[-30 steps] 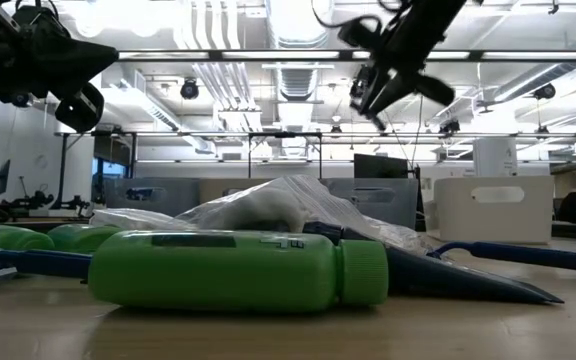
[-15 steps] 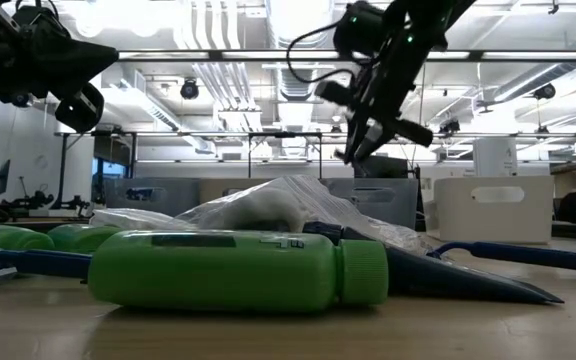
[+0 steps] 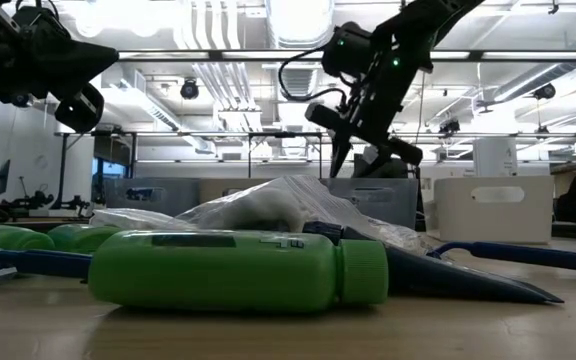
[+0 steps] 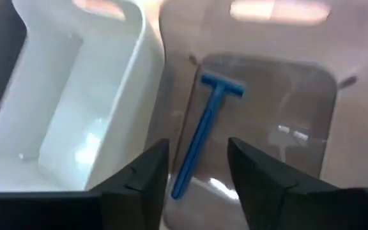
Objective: Pick & Place Travel size toiletries
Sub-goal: Put the blue razor into the right black bin
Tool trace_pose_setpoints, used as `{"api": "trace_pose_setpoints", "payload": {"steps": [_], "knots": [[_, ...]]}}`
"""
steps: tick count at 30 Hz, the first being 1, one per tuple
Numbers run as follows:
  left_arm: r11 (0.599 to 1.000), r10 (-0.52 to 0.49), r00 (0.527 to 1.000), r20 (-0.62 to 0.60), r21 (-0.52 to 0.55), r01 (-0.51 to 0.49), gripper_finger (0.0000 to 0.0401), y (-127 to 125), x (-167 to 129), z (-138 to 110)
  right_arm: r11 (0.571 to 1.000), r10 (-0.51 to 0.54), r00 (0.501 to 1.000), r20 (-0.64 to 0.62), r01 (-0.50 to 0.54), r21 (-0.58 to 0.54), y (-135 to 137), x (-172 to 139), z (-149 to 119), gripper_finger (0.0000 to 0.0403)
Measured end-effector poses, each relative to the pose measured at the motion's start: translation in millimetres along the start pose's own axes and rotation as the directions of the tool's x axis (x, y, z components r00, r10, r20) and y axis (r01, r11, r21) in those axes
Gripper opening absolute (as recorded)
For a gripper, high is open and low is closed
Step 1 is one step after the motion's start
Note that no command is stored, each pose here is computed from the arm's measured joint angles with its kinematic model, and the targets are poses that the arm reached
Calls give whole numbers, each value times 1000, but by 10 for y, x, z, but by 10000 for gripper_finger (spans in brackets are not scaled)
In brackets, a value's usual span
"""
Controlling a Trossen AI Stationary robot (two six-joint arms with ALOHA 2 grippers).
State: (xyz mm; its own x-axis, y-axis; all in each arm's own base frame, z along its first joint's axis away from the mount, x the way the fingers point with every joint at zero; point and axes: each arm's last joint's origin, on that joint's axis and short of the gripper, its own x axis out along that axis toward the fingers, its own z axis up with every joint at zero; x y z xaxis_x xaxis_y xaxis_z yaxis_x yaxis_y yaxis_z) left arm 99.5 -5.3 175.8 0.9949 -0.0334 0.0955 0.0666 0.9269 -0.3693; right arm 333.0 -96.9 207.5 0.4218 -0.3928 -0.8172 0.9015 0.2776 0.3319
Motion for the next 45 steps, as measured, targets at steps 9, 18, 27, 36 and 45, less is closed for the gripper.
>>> {"api": "trace_pose_setpoints", "payload": {"steps": [9, 18, 27, 36, 45], "knots": [[1000, 2, 1000, -3, 0, -2, 19, 1, 1, -3, 934, 77, 988, 135, -24, -357, 309, -343, -110, 205], [1000, 3, 1000, -7, 0, -3, 19, 3, 1, -7, 888, 107, 984, 142, -30, -458, 431, -443, -322, 189], [1000, 3, 1000, -9, 0, -3, 19, 3, 1, -8, 840, 208, 978, -24, -191, -508, 551, -560, -534, 160], [1000, 4, 1000, -9, 0, -4, 19, 3, 1, -8, 792, 188, 910, -370, -363, -490, 600, -841, -1128, 134], [1000, 3, 1000, -9, 0, -3, 19, 3, 1, -8, 751, 113, 880, -461, -379, -540, 536, -1102, -1708, 141]]}}
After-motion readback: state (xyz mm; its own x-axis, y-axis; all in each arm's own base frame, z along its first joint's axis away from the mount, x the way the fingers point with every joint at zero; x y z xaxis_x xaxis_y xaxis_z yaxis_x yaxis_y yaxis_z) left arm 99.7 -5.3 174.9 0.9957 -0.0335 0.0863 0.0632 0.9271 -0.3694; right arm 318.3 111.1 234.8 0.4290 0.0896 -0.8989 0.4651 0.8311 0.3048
